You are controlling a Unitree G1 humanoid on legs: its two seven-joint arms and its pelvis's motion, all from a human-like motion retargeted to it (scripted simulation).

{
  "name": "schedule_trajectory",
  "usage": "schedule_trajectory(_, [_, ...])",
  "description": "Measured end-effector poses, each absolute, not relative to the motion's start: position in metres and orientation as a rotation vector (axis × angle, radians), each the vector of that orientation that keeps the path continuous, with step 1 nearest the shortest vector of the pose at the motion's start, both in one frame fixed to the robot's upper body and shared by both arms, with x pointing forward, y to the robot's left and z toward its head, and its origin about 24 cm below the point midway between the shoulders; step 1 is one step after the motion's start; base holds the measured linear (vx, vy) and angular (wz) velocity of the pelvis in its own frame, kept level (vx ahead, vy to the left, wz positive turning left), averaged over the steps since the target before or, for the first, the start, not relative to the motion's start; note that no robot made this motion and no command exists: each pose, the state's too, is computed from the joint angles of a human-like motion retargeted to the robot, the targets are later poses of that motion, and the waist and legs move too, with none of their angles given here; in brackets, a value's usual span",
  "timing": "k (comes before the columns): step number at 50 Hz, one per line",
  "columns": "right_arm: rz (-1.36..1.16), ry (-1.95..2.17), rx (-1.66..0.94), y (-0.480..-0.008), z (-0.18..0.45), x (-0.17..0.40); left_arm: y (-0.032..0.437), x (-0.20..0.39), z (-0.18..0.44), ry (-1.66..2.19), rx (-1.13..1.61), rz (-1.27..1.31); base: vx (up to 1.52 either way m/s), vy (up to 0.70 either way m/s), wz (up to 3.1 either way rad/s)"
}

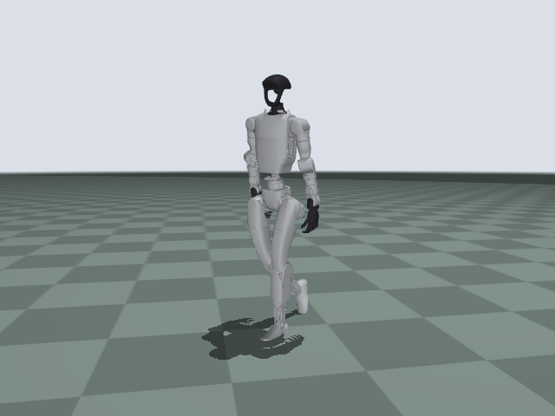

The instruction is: Walk run

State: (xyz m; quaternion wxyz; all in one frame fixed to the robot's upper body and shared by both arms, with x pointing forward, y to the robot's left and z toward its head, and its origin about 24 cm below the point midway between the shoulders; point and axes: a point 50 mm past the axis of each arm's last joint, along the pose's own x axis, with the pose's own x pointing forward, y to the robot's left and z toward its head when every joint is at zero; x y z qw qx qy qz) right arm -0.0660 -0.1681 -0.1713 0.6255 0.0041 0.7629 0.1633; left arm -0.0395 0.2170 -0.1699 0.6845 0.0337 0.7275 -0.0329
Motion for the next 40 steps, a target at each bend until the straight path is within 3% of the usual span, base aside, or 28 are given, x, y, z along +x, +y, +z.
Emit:
schedule_trajectory(11, [0.191, 1.819, 0.124, -0.148, -0.163, -0.113, 0.258, 0.137, -0.140, 0.995, 0.416, -0.042, 0.66, -0.13, 0.13])
schedule_trajectory(18, [0.041, 1.798, 0.129, -0.142, -0.165, -0.106, 0.272, 0.166, -0.123, 0.872, 0.442, 0.121, 0.70, -0.26, -0.18])
schedule_trajectory(23, [0.079, 1.746, 0.158, -0.144, -0.169, -0.090, 0.250, 0.132, -0.144, 1.024, 0.353, 0.031, 0.74, -0.32, 0.55])
schedule_trajectory(28, [0.134, 1.743, 0.181, -0.168, -0.169, -0.080, 0.212, 0.043, -0.171, 1.389, 0.295, -0.269, 0.89, -0.26, -0.13])
schedule_trajectory(35, [0.123, 1.556, 0.046, -0.195, -0.176, -0.016, 0.193, -0.081, -0.168, 1.719, 0.371, -0.389, 0.73, -0.57, -1.26])
schedule_trajectory(40, [0.130, 1.329, -0.123, -0.215, -0.173, 0.046, 0.172, -0.145, -0.152, 1.893, 0.171, -0.379, 0.58, -0.34, -2.28])
